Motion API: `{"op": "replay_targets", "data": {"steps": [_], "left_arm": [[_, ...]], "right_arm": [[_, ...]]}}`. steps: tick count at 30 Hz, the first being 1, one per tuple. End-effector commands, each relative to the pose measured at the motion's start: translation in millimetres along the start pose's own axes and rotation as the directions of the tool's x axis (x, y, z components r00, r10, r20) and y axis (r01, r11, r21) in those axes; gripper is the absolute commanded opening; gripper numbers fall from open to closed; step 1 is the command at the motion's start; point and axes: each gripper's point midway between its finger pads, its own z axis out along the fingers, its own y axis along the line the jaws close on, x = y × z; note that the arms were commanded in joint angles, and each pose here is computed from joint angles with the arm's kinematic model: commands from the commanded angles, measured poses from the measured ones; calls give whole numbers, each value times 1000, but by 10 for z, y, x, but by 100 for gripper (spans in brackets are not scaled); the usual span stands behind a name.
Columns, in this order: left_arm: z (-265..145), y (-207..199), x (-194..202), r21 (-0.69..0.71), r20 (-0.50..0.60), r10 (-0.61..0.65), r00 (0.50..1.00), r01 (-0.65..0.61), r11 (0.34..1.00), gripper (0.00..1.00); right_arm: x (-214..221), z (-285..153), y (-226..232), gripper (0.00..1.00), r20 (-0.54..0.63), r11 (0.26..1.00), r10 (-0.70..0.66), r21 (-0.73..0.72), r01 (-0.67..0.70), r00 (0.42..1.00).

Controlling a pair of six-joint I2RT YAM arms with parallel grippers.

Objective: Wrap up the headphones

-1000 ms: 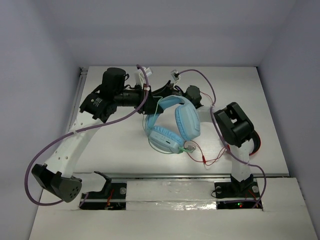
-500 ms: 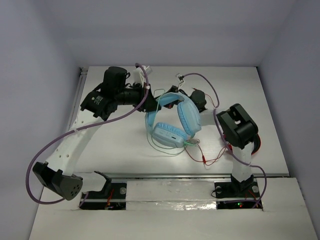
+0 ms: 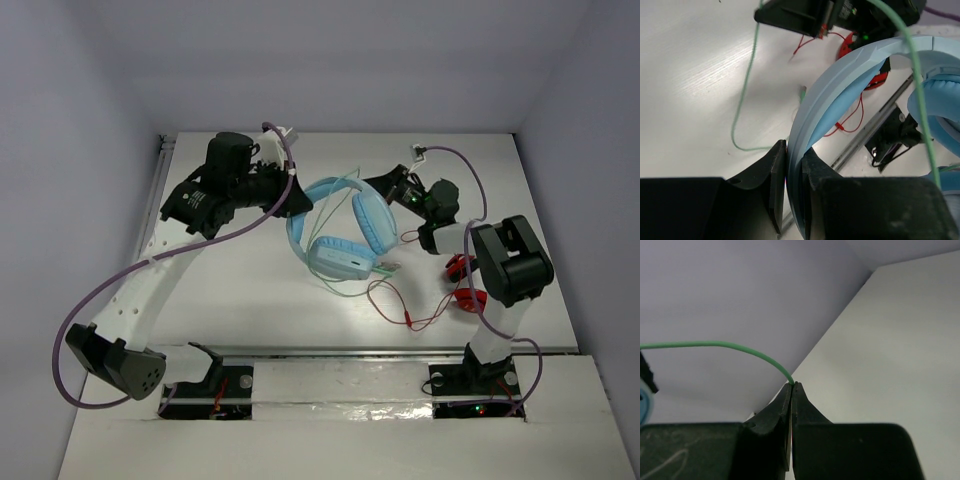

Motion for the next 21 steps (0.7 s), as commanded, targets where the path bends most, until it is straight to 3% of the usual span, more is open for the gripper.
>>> {"op": "replay_targets", "data": {"steps": [1,8,17,21], "left_arm": [[-197,-214,-450,36,183,17,983,-24,999,0],[-338,-62,-809,-94,343,28,939,5,996,0],[-374,-400,-1095,97,404,4,915,-47,994,0],[-480,-241,-1300,88,464,-42,885,1,996,0]], "right_arm": [[-155,-58,607,0,69,963,-187,-182,197,980],[108,-183,689,0,-7,970,-178,-167,174,984],[387,-189,553,0,-91,983,-179,-61,174,980],[564,-189,594,0,-127,986,-161,-72,153,979]]}}
